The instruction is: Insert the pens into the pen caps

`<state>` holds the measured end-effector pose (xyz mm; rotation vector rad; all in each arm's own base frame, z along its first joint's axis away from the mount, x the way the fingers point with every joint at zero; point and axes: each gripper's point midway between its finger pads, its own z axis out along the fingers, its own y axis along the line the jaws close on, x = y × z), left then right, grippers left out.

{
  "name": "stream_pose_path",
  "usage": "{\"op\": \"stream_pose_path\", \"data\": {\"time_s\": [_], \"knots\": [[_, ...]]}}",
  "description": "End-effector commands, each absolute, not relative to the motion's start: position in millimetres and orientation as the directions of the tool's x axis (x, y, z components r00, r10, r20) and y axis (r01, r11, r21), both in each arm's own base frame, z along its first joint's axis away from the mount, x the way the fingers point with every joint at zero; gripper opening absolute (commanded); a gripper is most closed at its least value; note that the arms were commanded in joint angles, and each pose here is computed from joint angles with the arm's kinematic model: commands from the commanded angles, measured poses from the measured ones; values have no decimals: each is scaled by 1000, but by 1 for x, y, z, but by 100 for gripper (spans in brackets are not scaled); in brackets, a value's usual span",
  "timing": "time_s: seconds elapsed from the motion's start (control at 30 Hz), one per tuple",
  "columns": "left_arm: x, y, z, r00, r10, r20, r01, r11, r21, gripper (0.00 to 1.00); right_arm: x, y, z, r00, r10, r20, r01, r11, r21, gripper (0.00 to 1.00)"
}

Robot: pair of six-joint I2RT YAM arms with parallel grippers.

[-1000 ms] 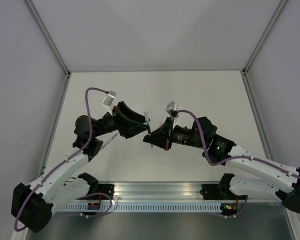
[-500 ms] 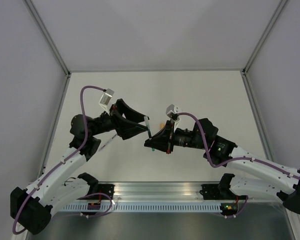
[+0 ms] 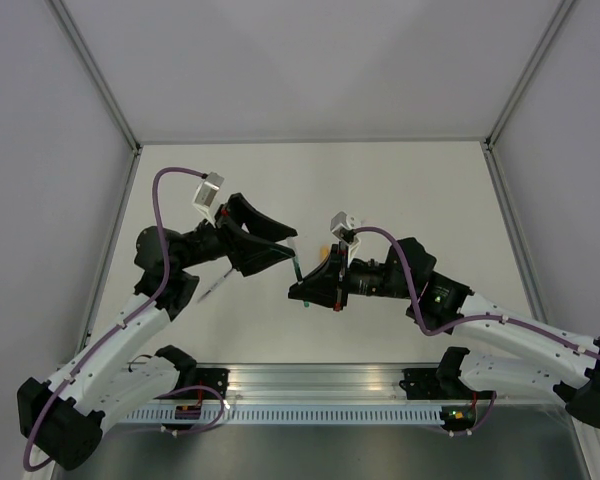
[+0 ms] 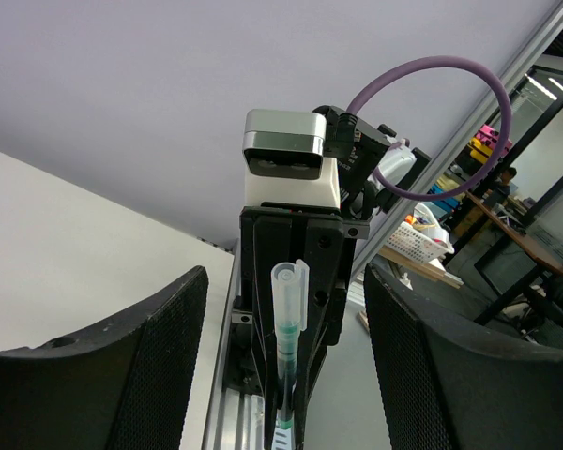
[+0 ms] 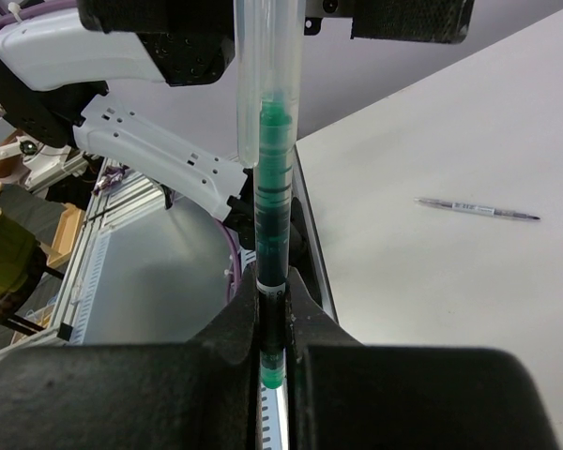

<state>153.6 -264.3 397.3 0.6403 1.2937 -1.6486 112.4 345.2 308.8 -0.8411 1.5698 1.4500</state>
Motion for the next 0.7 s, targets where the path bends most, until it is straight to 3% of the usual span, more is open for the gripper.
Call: {"op": "stream_pose_path", "data": {"time_s": [0.0,0.07,0.17,0.27,0.3,0.4,0.5,0.67], "knots": [[151,-263,413,-403,-356,-843,908,-37,-418,71,108,346,322,-426,94,-900,-900,64,432,0],[151,-264,412,-405,-353,-843,907,-37,-420,70,108,346,322,-426,92,-900,-899,63,433,0],[152,-264,411,-407,-351,-843,906,-35,-422,60,108,346,322,-426,93,-900,-900,62,432,0],[151,-265,405,-423,-338,-841,900,-49,-433,39,109,347,325,-427,99,-899,-899,62,434,0],[150,-265,404,-427,-334,-840,899,-54,-435,27,109,348,327,-426,103,-899,-899,61,433,0],[145,-266,396,-438,-317,-842,896,-76,-438,8,113,350,333,-425,120,-897,-898,69,434,0],[141,-265,388,-429,-297,-853,901,-77,-427,2,118,352,332,-428,117,-896,-893,97,439,0],[139,-264,377,-445,-271,-853,893,-70,-444,2,135,348,341,-398,173,-901,-887,179,426,0]]}}
